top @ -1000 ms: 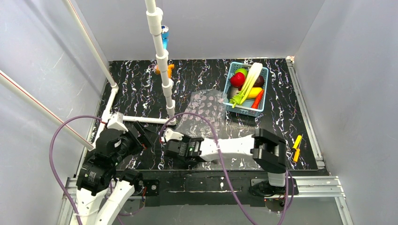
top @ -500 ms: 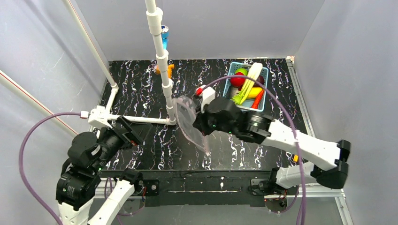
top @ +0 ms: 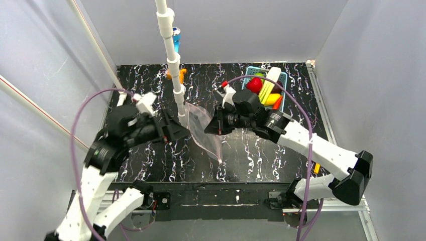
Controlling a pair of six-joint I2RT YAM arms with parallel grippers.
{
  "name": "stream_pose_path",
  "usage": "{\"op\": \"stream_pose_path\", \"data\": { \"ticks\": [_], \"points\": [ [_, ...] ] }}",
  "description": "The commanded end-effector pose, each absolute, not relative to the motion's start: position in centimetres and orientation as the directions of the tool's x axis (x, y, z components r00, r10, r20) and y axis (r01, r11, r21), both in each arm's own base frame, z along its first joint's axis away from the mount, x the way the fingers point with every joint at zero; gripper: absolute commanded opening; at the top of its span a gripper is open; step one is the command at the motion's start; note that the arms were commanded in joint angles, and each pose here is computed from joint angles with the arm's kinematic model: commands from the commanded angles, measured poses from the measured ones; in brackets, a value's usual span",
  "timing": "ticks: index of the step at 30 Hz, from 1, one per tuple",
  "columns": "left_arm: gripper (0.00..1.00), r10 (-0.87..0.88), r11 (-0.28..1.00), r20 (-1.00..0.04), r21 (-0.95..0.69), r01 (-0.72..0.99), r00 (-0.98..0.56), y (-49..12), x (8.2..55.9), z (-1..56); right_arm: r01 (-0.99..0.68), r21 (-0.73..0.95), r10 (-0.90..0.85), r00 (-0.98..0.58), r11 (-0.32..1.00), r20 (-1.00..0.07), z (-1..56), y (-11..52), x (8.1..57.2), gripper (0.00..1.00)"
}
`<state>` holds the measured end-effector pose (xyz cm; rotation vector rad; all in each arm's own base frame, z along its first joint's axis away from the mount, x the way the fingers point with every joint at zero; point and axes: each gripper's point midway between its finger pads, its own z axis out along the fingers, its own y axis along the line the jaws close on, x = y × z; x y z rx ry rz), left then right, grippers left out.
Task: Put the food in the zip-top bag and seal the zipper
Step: Open the zipper of the food storage bag.
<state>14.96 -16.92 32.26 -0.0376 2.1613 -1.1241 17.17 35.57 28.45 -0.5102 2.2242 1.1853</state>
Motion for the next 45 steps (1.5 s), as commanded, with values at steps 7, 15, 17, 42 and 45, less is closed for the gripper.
{"op": "stream_pose_path", "data": {
  "ticks": [7,15,17,42,45],
  "points": [
    [0.69,-0.133,0.846,-0.706,-0.447,0.292,-0.696,-21.2,17.1,29.1,-0.565,0.676,0.004,-0.766,0.473,-0.643,30.5,35.3,16.4,0.01],
    [0.54,0.007,0.926,-0.773,-0.234,0.295,-0.634,-21.5,16.8,29.3,-0.517,0.667,0.062,-0.764,0.537,-0.642,31.3,33.6,16.4,0.01],
    [0.47,0.028,0.939,-0.785,-0.191,0.285,-0.619,-20.8,16.8,29.7,-0.534,0.657,0.047,-0.756,0.532,-0.653,31.9,33.9,15.8,0.01],
    [0.0,0.234,0.932,-0.697,-0.038,0.36,-0.678,-16.3,13.8,31.7,-0.516,0.829,-0.139,-0.857,0.214,-0.497,30.7,40.1,12.4,0.01],
    [0.0,0.244,0.945,-0.687,0.008,0.328,-0.684,-18.8,15.6,28.8,-0.513,0.746,-0.129,-0.85,0.425,-0.511,25.0,36.7,14.4,0.01]
  ]
}}
